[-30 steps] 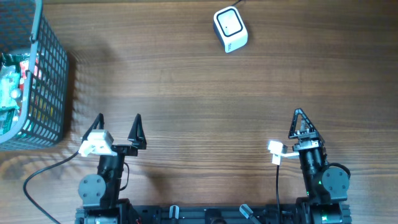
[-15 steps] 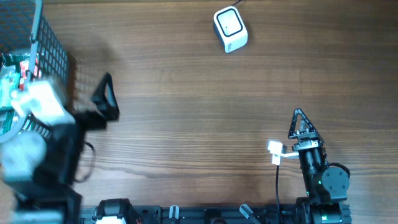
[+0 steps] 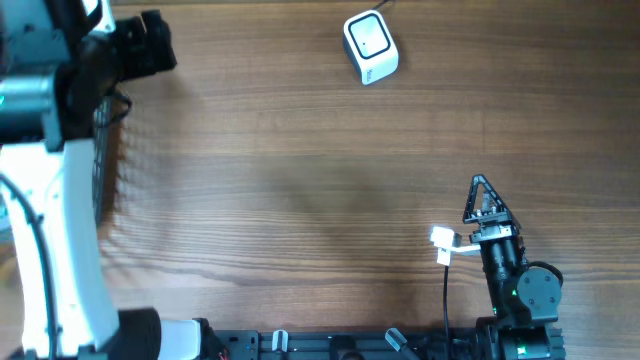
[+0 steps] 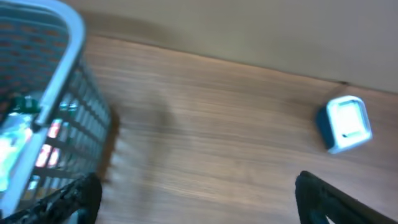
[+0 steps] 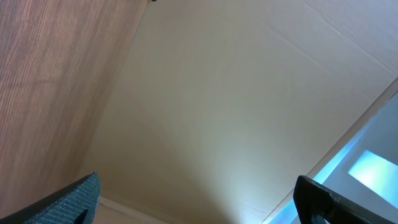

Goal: Scan the item barcode
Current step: 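Move the left gripper into the basket toward a yellow oil bottle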

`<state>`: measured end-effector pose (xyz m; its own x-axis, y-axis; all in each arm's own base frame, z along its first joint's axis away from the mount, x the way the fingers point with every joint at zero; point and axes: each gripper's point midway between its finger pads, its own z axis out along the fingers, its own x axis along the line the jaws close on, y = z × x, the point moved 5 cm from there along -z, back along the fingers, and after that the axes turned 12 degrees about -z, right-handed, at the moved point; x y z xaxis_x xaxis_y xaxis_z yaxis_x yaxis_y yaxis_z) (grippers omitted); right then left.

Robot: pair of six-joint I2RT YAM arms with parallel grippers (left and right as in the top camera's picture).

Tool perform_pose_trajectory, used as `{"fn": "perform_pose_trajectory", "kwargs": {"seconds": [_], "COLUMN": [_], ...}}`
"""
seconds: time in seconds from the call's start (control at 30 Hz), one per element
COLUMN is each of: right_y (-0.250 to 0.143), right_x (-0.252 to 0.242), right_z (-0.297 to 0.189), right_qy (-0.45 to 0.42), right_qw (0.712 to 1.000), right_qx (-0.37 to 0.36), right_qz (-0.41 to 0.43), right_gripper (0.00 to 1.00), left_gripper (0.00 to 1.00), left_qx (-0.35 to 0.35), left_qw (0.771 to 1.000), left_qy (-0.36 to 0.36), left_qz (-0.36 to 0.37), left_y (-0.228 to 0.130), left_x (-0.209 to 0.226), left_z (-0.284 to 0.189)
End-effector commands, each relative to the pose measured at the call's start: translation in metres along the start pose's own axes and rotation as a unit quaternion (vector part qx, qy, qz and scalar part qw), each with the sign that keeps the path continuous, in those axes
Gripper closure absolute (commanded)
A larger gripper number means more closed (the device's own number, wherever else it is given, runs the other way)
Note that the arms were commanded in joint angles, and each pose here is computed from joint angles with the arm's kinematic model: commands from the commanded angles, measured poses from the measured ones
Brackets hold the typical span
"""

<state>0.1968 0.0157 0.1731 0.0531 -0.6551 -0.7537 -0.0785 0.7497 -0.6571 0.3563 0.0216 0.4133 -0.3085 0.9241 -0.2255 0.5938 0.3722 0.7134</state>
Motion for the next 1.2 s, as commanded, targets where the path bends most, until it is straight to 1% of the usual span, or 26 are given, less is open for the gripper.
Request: {"fn": "perform_pose_trajectory", "kwargs": {"seconds": [0.0, 0.03, 0.07, 0.1, 0.13, 0.17, 0.2, 0.23, 0.27, 0.3, 0.37, 0.4, 0.47, 0.53, 0.63, 0.8, 0.83, 0.87, 0.93, 1.17], "right_y": [0.001, 0.001, 0.001, 0.001, 0.001, 0.001, 0.001, 0.001, 0.001, 0.001, 0.001, 0.001, 0.001, 0.001, 0.001, 0.001, 0.001, 0.001, 0.001, 0.001], "right_x": [-0.002, -0.002, -0.002, -0.002, -0.002, -0.002, -0.002, -0.002, -0.002, -0.002, -0.002, -0.002, -0.002, -0.002, -0.002, -0.002, -0.002, -0.002, -0.002, -0.002], "right_z": [0.0, 0.0, 0.0, 0.0, 0.0, 0.0, 0.0, 0.0, 0.0, 0.0, 0.0, 0.0, 0.0, 0.0, 0.0, 0.0, 0.0, 0.0, 0.0, 0.0], "right_qy": [-0.007, -0.007, -0.007, -0.006, -0.007, -0.007, -0.007, -0.007, -0.007, -0.007, -0.006, -0.007, -0.007, -0.007, -0.007, -0.007, -0.007, -0.007, -0.007, -0.007], "right_qw": [1.0, 1.0, 1.0, 1.0, 1.0, 1.0, 1.0, 1.0, 1.0, 1.0, 1.0, 1.0, 1.0, 1.0, 1.0, 1.0, 1.0, 1.0, 1.0, 1.0], "right_qx": [-0.005, -0.005, -0.005, -0.004, -0.005, -0.005, -0.005, -0.005, -0.005, -0.005, -0.004, -0.005, -0.005, -0.005, -0.005, -0.005, -0.005, -0.005, -0.005, -0.005], "right_qz": [-0.021, -0.021, -0.021, -0.021, -0.021, -0.021, -0.021, -0.021, -0.021, -0.021, -0.021, -0.021, -0.021, -0.021, -0.021, -0.021, -0.021, -0.021, -0.021, -0.021], "right_gripper": [0.0, 0.0, 0.0, 0.0, 0.0, 0.0, 0.0, 0.0, 0.0, 0.0, 0.0, 0.0, 0.0, 0.0, 0.0, 0.0, 0.0, 0.0, 0.0, 0.0], "left_gripper": [0.32, 0.59, 0.6, 0.57, 0.52, 0.39, 0.23, 0.11, 0.09, 0.04, 0.0, 0.0, 0.0, 0.0, 0.0, 0.02, 0.02, 0.02, 0.02, 0.02], "left_qx": [-0.058, -0.072, -0.085, -0.097, -0.108, -0.113, -0.115, -0.117, -0.116, -0.118, -0.116, -0.114, -0.099, -0.077, -0.032, 0.065, 0.084, 0.106, 0.12, 0.139], "left_qw": [0.995, 0.993, 0.991, 0.989, 0.985, 0.983, 0.979, 0.973, 0.968, 0.961, 0.942, 0.931, 0.918, 0.908, 0.901, 0.911, 0.917, 0.933, 0.944, 0.952], "left_qy": [0.071, 0.078, 0.082, 0.089, 0.102, 0.115, 0.13, 0.15, 0.166, 0.184, 0.227, 0.246, 0.271, 0.274, 0.273, 0.267, 0.256, 0.219, 0.183, 0.158], "left_qz": [-0.043, -0.053, -0.061, -0.07, -0.082, -0.093, -0.105, -0.129, -0.146, -0.169, -0.22, -0.244, -0.273, -0.307, -0.335, -0.308, -0.293, -0.266, -0.246, -0.221], "left_y": [0.027, 0.034, 0.04, 0.046, 0.052, 0.055, 0.057, 0.057, 0.057, 0.056, 0.051, 0.047, 0.039, 0.029, 0.012, -0.025, -0.033, -0.041, -0.045, -0.061], "left_x": [0.028, 0.036, 0.043, 0.052, 0.066, 0.079, 0.094, 0.113, 0.129, 0.146, 0.188, 0.208, 0.238, 0.263, 0.289, 0.303, 0.303, 0.296, 0.289, 0.288], "left_z": [0.006, 0.005, 0.004, 0.003, 0.001, -0.001, -0.003, -0.006, -0.009, -0.013, -0.022, -0.025, -0.027, -0.021, 0.0, 0.046, 0.057, 0.072, 0.082, 0.099]}}
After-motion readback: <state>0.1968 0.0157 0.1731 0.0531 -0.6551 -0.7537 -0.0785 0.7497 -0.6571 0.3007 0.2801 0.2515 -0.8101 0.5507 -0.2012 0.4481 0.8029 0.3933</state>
